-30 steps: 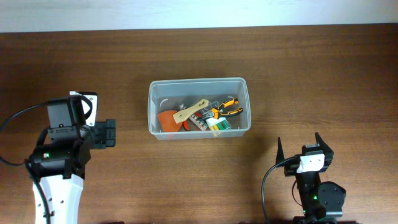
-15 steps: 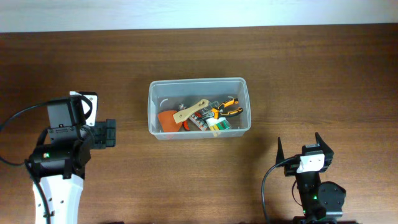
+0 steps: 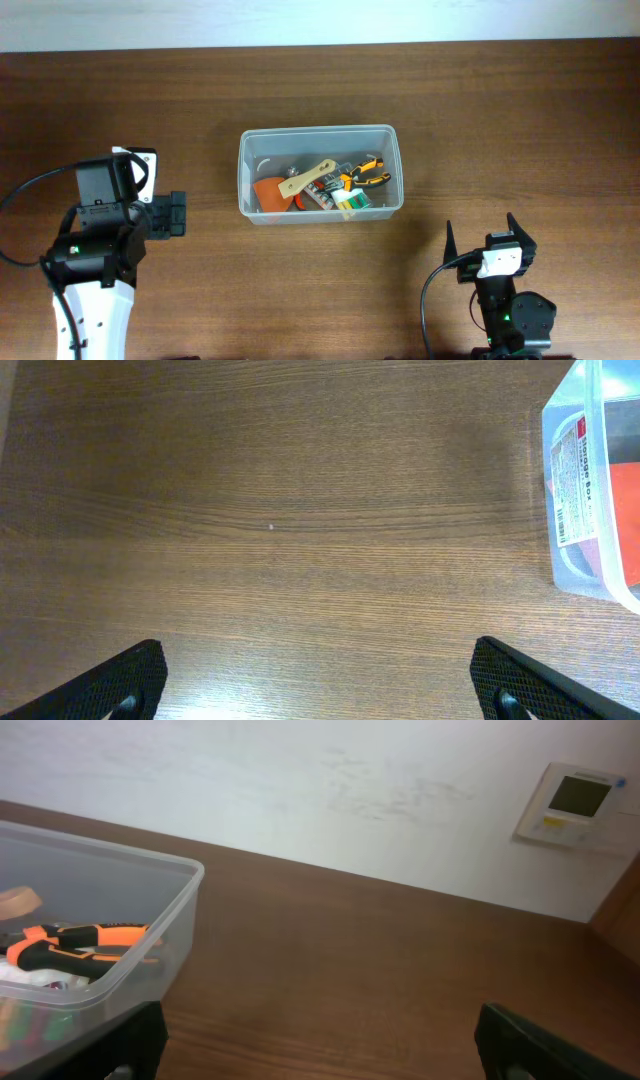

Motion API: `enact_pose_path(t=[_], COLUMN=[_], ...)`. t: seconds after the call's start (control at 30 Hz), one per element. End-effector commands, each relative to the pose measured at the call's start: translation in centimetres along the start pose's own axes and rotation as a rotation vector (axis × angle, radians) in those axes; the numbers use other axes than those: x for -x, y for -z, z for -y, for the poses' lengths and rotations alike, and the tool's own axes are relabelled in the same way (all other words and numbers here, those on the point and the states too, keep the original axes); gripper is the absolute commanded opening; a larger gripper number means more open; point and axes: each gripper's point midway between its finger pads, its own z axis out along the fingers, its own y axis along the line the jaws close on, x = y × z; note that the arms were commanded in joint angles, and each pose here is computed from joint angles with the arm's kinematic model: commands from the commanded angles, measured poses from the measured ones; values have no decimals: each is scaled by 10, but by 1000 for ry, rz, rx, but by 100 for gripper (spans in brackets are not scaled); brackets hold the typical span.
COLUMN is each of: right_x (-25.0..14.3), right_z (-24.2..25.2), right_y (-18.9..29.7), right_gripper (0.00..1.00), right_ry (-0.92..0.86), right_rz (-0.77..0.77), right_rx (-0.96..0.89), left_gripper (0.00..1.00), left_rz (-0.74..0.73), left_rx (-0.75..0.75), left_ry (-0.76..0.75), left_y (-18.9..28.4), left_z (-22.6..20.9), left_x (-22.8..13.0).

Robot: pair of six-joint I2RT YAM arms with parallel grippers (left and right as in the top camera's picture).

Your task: Pack container

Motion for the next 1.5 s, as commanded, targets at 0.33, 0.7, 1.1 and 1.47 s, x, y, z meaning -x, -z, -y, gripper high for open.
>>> enact_pose_path(t=[0.33,0.7,1.1,1.47], right_x=[-1,-1,-1,-1], right_z=[0,0,0,0], right_y=[0,0,0,0], right_gripper=[99,99,99,98], right_ry=[-3,-3,-3,-3], right_rz=[-1,-1,-1,-1], right_rx=[-5,-5,-5,-5], left_gripper=[99,99,99,99], left_rz=[185,374,441,821], left_rx=[25,-84,-125,-73], left_ry=[43,44,38,111], left_y=[51,122,141,158], left_z=[-11,7,15,8], left_x=[14,-10,-18,8])
